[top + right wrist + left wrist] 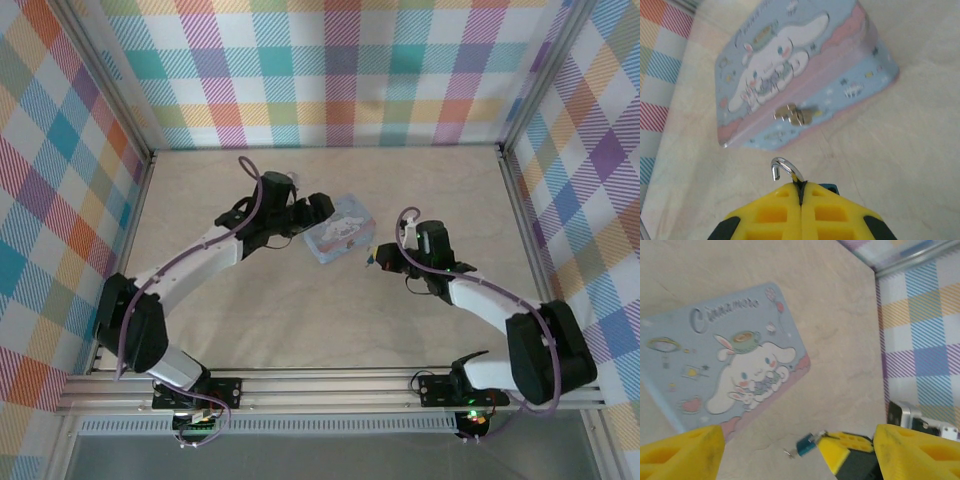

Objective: Unlock the padlock with the key

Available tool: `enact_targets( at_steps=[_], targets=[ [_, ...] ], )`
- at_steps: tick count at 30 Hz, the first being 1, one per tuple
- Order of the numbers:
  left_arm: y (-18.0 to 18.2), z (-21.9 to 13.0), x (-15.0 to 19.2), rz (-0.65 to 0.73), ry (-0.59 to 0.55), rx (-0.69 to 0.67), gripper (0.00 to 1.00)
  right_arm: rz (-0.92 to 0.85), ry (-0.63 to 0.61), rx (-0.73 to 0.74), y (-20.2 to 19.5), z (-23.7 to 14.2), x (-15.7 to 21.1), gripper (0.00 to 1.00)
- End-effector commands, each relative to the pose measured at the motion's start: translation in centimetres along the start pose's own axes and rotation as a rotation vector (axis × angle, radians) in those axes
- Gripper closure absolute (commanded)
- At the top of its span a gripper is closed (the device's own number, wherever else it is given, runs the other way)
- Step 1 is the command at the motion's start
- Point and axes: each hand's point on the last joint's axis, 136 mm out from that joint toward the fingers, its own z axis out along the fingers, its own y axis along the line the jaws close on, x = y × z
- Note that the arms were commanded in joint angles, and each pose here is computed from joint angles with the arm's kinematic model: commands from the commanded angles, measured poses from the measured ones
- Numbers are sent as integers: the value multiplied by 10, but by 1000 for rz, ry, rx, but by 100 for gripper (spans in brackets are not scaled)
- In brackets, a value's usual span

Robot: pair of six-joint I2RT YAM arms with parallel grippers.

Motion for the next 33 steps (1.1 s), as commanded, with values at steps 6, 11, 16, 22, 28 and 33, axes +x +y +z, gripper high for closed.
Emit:
enact_targets(
  at_steps=[6, 11, 16, 22, 28, 33],
  targets=[
    [50, -51, -8, 89, -157, -216, 17, 31, 219, 88, -7, -30, 50, 100],
    [63, -70, -9, 83, -223, -244, 15, 78, 287, 103, -13, -39, 80, 100],
    [73, -75, -5, 71, -233, -262, 15, 111, 323, 123, -21, -38, 100, 100],
    [75, -79, -3, 74, -234, -275, 14, 85, 308, 174, -30, -35, 97, 100],
    [81, -90, -9, 87, -268, -312, 13, 15, 260, 204, -25, -38, 74, 99],
    [89, -106, -16, 94, -319, -352, 10, -56, 188, 252, -24, -43, 49, 95]
  ],
)
